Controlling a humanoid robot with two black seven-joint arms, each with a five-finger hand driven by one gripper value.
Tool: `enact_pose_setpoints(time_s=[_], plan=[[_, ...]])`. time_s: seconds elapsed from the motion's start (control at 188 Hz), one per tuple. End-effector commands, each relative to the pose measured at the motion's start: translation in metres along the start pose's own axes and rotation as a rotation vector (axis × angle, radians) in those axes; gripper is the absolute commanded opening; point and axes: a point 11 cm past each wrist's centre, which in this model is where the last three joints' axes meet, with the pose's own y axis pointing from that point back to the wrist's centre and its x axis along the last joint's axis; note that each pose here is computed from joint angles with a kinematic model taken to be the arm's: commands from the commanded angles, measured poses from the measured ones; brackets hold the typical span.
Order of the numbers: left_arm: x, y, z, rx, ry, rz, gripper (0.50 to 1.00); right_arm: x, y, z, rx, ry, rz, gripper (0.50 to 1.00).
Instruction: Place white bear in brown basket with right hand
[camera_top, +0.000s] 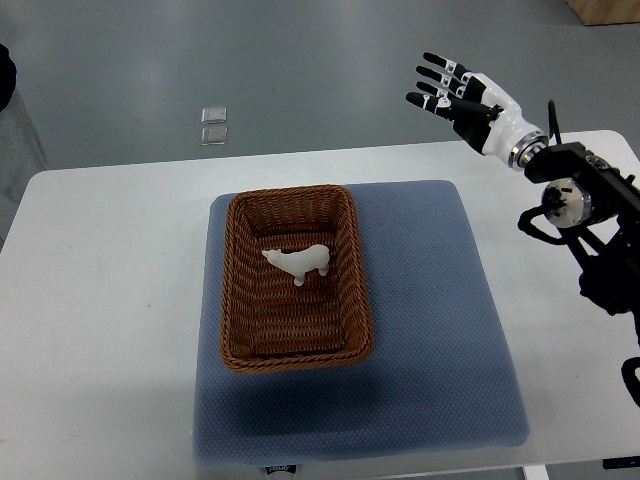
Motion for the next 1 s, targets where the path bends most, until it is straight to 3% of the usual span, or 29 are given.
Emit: enact_pose_setpoints(time_s=[0.0, 0.159, 0.356, 0.999], plan=[[0.000, 0.000, 0.000, 0.000, 0.000, -0.001, 1.000, 0.009, 0.002, 0.023, -0.002, -0.165, 0.075, 0.921], [0.000, 0.000, 0.000, 0.000, 0.000, 0.000, 1.000, 0.022, 0.006, 0.026, 0.039, -0.349, 0.152, 0.921], [0.000, 0.000, -0.001, 0.002, 0.000, 0.000, 1.000, 0.038, 0.011, 0.018, 0.153, -0.338, 0.259, 0.924], [0.000, 0.000, -0.001, 0.002, 0.000, 0.000, 1.000, 0.043, 0.021, 0.044, 0.112, -0.187, 0.284, 0.924]])
